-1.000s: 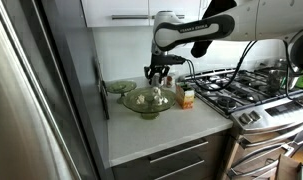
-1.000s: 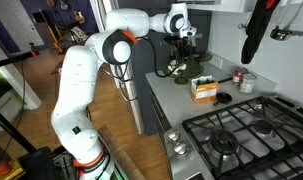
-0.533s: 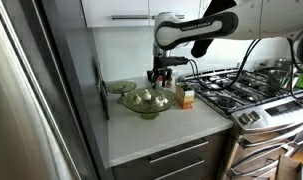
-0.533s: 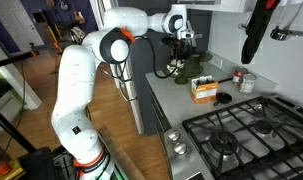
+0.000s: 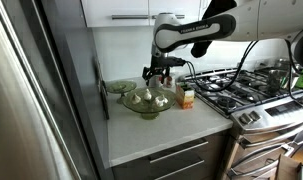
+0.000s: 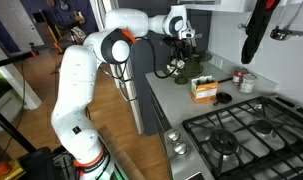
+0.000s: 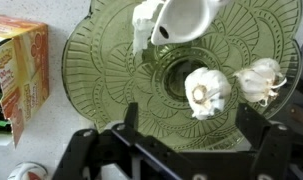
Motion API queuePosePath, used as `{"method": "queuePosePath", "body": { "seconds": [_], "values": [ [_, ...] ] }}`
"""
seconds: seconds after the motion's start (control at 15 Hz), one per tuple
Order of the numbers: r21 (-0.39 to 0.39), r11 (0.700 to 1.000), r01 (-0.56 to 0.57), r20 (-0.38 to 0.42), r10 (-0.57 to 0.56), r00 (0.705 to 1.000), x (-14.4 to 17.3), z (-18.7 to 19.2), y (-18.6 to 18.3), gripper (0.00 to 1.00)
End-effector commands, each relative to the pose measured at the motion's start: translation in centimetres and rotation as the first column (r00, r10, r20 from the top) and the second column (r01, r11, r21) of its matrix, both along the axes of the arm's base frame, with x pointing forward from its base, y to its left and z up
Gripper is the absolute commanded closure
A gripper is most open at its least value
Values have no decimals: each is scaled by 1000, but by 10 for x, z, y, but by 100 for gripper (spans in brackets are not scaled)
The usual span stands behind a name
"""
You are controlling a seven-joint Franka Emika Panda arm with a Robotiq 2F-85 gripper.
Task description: Swap the bulbs of garlic on the holder
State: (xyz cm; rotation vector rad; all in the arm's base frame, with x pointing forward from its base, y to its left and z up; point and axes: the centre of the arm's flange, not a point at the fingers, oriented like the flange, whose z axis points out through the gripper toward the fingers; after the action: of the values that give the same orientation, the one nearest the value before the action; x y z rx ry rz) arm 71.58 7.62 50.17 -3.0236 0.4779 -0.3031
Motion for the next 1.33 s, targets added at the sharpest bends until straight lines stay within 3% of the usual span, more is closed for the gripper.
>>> {"method": "queuePosePath", "body": {
  "seconds": [0.0,0.33,0.67,1.2,1.27],
  "values": [
    [10,999,-39,-12,39,999,10,-23,13,0],
    [2,974,-225,-1,225,974,20,-38,18,0],
    [-20,916,-400,65,400,914,35,-40,21,0],
    [-24,844,-536,47,536,843,45,-53,15,0],
    [-20,837,-546,47,547,836,46,-54,15,4]
  ]
}}
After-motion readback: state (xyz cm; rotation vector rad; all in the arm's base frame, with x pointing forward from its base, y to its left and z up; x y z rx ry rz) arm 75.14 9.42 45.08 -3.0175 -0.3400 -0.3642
